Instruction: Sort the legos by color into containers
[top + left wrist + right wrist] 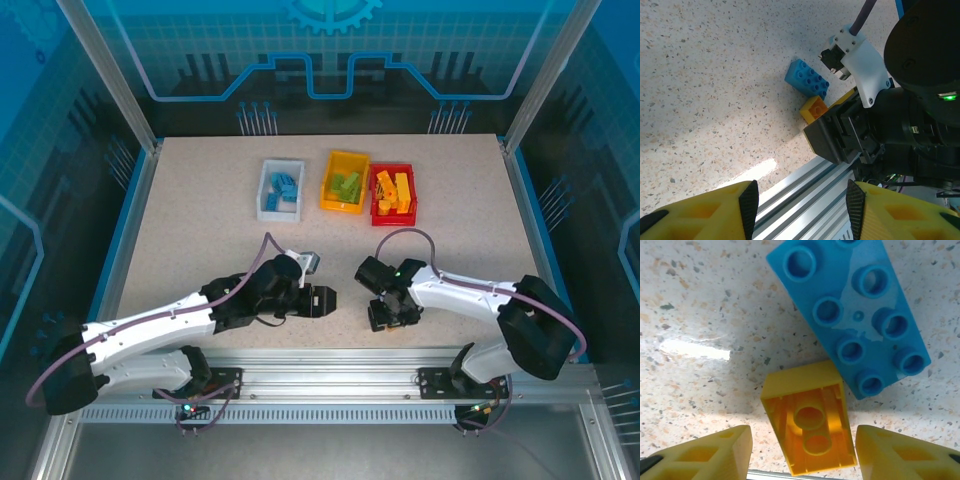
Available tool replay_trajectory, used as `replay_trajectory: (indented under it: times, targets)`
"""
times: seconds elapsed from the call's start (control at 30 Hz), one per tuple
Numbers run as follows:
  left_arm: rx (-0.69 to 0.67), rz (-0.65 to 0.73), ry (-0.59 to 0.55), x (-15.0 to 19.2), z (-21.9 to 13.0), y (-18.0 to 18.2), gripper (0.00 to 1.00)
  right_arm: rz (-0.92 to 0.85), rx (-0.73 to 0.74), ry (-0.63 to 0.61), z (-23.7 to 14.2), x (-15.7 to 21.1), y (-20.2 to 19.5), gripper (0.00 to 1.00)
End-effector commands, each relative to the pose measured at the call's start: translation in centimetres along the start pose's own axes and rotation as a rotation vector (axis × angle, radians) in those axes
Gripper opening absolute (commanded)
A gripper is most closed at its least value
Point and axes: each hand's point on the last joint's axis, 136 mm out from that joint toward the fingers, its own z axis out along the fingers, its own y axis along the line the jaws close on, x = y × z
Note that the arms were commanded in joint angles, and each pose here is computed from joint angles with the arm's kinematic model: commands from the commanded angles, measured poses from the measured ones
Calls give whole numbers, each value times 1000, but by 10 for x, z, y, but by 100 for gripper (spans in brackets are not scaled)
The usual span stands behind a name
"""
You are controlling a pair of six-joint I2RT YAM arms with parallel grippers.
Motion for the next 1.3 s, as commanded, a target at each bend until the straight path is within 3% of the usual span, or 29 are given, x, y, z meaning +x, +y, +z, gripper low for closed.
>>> replay_trajectory:
  times: [0.0, 0.27, 0.47, 0.67, 0.83, 1.03, 1.27]
  targets:
    - [26, 7, -32, -10, -2, -13, 53, 4, 29, 0, 5, -1, -7, 54]
    - [20, 11, -47, -13, -3, -13, 52, -24, 35, -33, 4, -8, 1, 39]
    - [0, 25, -110, -27, -18, -17, 52, -39, -20, -123, -39, -27, 15, 35]
    - [-32, 72, -212, -79, -38, -45, 53, 83, -131, -317, -118, -107, -9, 35]
    - [-55, 98, -253, -136, -34, -69, 54, 171, -151, -418, -148, -191, -41, 34]
    - [-116, 105, -267, -186, -6, -73, 54, 233, -148, -436, -141, -279, -70, 33]
    - [-114, 100, -276, -216, 27, -76, 54, 259, -151, -367, -96, -338, -82, 32]
